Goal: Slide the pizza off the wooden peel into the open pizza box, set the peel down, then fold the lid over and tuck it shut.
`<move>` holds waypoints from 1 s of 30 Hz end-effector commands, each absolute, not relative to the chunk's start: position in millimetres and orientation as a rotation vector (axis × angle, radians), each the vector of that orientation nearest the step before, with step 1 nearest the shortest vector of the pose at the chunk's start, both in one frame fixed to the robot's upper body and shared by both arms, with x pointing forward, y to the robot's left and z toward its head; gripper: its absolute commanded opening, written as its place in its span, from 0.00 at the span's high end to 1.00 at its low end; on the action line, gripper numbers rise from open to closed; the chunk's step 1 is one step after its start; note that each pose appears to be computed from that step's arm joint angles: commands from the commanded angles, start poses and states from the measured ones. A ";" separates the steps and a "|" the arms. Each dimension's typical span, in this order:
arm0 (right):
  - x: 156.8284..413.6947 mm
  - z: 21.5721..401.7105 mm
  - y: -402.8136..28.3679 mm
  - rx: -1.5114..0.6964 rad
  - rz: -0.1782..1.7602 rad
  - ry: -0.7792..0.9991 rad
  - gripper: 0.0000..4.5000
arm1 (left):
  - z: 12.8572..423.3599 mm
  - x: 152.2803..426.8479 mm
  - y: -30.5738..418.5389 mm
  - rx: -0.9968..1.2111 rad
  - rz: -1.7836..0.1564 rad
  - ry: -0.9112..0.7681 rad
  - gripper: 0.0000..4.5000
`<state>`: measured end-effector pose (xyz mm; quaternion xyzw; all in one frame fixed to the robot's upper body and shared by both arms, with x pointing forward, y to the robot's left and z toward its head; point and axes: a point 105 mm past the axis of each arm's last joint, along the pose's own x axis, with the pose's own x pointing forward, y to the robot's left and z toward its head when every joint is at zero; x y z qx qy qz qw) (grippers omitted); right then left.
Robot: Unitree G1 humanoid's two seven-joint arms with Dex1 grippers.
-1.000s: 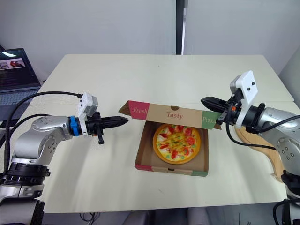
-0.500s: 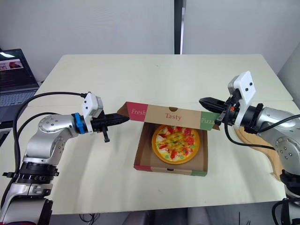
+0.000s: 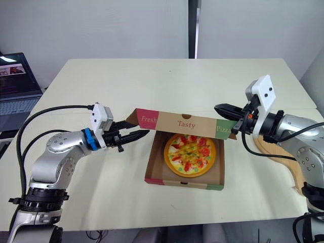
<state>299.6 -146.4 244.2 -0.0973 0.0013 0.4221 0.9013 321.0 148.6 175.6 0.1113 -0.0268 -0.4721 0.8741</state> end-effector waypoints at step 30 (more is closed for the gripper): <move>286.8 256.8 -228.8 -0.230 0.521 -0.051 0.33 | 181.3 324.7 146.4 0.293 -0.891 -0.141 1.00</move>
